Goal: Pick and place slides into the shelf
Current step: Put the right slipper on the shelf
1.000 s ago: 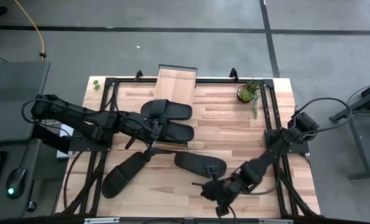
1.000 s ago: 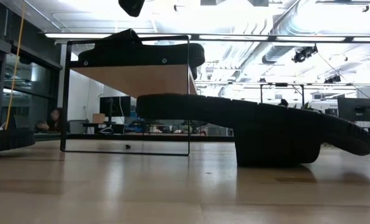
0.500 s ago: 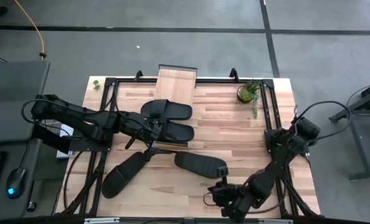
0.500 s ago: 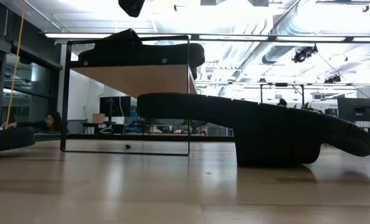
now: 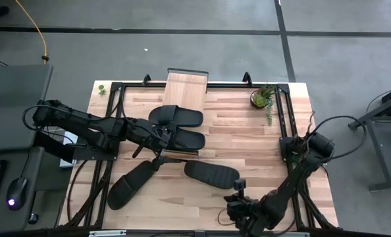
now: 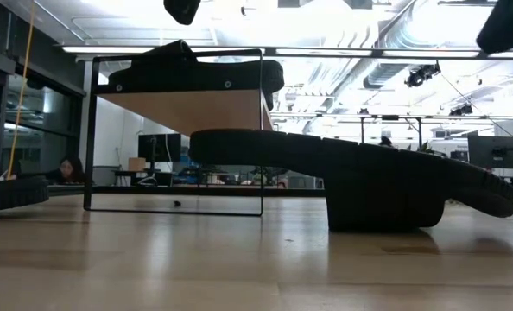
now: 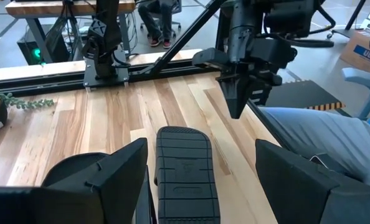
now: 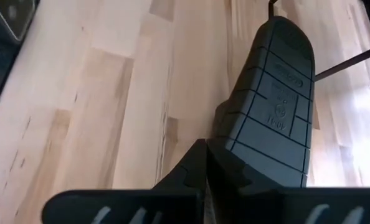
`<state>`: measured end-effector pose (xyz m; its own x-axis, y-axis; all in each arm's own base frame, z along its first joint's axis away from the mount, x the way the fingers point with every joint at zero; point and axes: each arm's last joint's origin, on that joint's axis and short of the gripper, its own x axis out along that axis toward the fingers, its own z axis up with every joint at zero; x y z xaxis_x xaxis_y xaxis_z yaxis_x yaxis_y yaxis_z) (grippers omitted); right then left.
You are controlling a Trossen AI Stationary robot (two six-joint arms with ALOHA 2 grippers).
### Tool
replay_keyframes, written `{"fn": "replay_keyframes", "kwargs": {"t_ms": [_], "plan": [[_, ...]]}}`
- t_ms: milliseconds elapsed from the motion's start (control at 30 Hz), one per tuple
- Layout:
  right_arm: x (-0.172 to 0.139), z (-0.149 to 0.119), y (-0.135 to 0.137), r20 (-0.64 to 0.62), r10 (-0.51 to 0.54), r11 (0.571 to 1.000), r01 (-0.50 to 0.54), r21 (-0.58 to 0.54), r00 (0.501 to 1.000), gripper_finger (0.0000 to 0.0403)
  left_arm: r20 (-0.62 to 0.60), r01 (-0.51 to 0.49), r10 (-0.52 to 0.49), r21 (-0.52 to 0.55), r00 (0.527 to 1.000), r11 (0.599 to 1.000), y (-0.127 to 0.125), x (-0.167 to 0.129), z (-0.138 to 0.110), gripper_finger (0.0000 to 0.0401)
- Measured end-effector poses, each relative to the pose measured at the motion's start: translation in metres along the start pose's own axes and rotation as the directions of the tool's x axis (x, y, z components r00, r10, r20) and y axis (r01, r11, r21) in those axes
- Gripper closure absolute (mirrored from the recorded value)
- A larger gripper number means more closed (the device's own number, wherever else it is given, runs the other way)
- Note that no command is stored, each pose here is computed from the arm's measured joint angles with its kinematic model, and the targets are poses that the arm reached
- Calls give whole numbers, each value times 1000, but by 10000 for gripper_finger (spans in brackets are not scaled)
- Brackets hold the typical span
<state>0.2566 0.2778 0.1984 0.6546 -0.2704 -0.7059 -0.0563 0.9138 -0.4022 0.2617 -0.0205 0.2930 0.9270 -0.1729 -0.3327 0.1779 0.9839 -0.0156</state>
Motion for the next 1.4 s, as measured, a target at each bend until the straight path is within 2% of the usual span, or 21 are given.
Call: {"fn": "replay_keyframes", "kwargs": {"t_ms": [200,400,533,667,900,1233,1400], "plan": [[10,6,19,-81,-71,996,66,-64,994,402,0,0,0,-1,1000,1000,0,0,0,121],[22,14,37,-195,-221,971,197,-135,956,402,-6,0,0,-3,1000,1000,0,0,-1,121],[19,15,48,-172,-320,943,295,-156,932,402,-10,0,0,-4,1000,1000,0,0,-1,121],[12,12,59,-143,-326,941,306,-142,935,402,-15,0,0,-6,1000,1000,0,0,-1,121],[10,9,58,-162,-339,941,334,-54,927,402,-14,0,0,-7,1000,1000,0,0,-1,121],[25,-8,62,-175,-344,939,339,-59,922,402,-14,0,0,-7,1000,1000,0,0,-1,121],[31,-8,60,-205,-333,943,331,-47,920,402,-14,0,0,-7,1000,1000,0,0,-1,121]]}}
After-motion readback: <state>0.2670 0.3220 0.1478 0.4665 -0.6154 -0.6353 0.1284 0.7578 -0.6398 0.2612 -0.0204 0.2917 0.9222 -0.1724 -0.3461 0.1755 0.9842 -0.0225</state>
